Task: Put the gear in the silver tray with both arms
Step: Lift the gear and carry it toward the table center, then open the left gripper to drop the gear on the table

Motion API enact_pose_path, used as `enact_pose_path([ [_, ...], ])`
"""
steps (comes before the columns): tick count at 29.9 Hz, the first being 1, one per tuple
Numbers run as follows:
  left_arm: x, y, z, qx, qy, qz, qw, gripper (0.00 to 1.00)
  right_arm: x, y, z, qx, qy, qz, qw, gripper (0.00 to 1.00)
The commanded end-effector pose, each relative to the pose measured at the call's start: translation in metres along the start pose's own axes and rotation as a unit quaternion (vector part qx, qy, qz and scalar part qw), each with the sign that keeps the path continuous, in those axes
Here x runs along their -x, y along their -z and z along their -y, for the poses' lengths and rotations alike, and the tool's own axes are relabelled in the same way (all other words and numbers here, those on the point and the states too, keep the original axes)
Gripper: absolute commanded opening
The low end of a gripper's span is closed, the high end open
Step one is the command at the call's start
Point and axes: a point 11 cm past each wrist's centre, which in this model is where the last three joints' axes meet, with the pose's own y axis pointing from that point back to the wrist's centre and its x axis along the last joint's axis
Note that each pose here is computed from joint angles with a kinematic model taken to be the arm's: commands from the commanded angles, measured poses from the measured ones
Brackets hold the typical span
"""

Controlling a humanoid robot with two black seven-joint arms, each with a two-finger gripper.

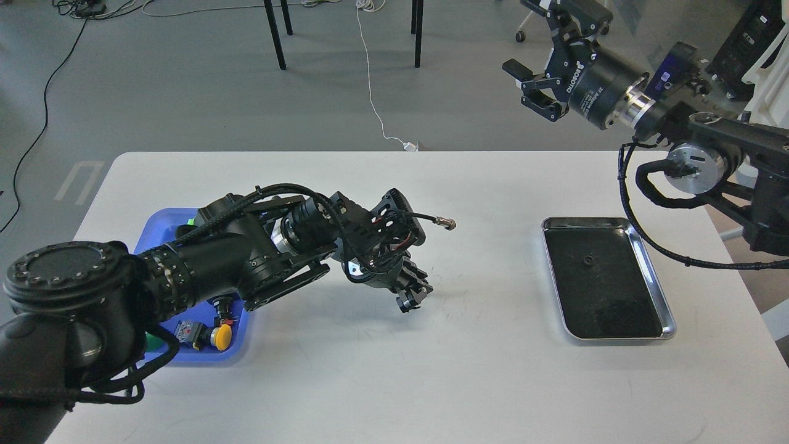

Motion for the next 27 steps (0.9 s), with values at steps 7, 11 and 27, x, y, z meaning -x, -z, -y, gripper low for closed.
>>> enact_pose_path([
  [7, 0.002, -0.018, 0.007, 0.025, -0.002, 0.006, 1.0, 0.18, -0.003, -0.003, -0.004, 0.003, -0.005, 0.001, 1.0, 0.97],
  [11, 0.002, -0.018, 0.007, 0.025, -0.002, 0.005, 1.0, 0.22, -0.003, -0.003, -0.004, 0.003, -0.004, 0.001, 1.0, 0.97],
  [27, -0.036, -0.04, -0.006, 0.082, -0.092, -0.028, 0.992, 0.76, -0.02, -0.001, -0.021, 0.007, -0.023, -0.004, 1.0, 0.97],
])
